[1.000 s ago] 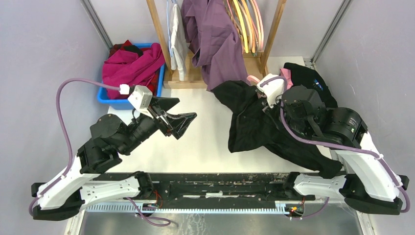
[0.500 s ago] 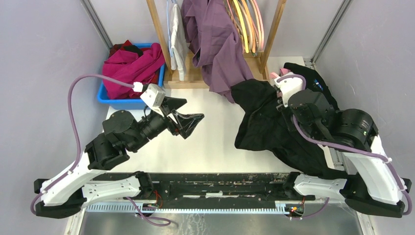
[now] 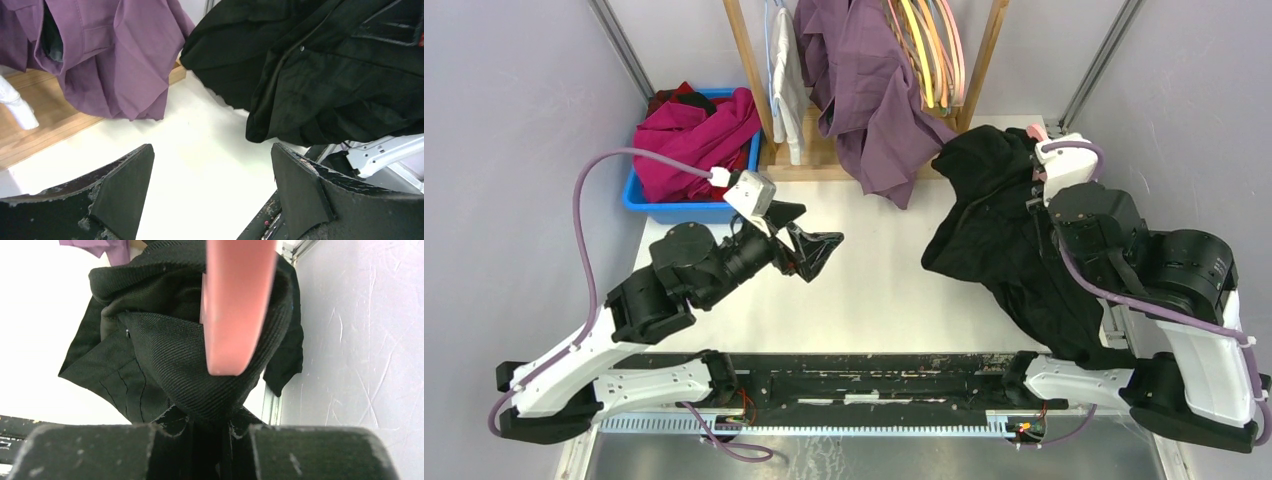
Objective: Place the skirt on the hanger
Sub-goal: Place the hanger at the clothesline.
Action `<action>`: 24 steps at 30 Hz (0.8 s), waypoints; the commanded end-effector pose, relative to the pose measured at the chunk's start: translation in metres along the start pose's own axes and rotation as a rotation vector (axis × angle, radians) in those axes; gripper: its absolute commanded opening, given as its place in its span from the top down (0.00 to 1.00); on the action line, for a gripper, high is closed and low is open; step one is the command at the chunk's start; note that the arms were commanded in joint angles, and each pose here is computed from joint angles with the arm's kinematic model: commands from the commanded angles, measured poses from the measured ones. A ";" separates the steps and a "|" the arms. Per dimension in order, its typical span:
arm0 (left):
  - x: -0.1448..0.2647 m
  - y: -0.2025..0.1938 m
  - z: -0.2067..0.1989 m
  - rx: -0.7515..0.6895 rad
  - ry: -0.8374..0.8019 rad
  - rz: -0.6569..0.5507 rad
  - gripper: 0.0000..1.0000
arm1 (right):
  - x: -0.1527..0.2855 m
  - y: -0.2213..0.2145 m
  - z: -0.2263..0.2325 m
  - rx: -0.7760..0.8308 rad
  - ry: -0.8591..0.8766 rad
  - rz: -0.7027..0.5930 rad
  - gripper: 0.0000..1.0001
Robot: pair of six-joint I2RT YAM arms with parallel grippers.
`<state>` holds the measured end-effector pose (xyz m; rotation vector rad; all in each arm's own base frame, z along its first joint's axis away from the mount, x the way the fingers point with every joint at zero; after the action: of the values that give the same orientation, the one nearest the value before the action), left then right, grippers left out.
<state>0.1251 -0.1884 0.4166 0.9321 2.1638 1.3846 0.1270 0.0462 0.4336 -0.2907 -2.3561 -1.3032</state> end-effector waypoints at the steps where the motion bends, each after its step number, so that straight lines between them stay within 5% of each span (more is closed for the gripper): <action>1: -0.011 -0.011 0.007 0.037 0.077 0.023 0.07 | -0.002 0.037 -0.014 -0.097 -0.110 -0.126 0.99; 13: -0.058 -0.036 0.022 -0.071 0.261 0.117 0.01 | -0.044 0.081 -0.022 -0.146 -0.077 -0.153 0.99; 24: -0.102 -0.034 0.092 -0.343 0.779 0.162 0.01 | -0.083 0.083 -0.038 -0.236 0.040 -0.134 0.99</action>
<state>0.2235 -0.2380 0.3390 0.7453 2.2628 2.1605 0.2319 0.0588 0.4479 -0.3705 -2.2319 -1.4936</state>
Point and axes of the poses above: each gripper's point midway between its finger pads, its own x axis back along the fingers, its own z axis along the line the jaws close on, y = z × x, the point moved 6 cm from there along x, back along the fingers, and after that the axes turned 14 degrees about x, right-handed, at the moved point
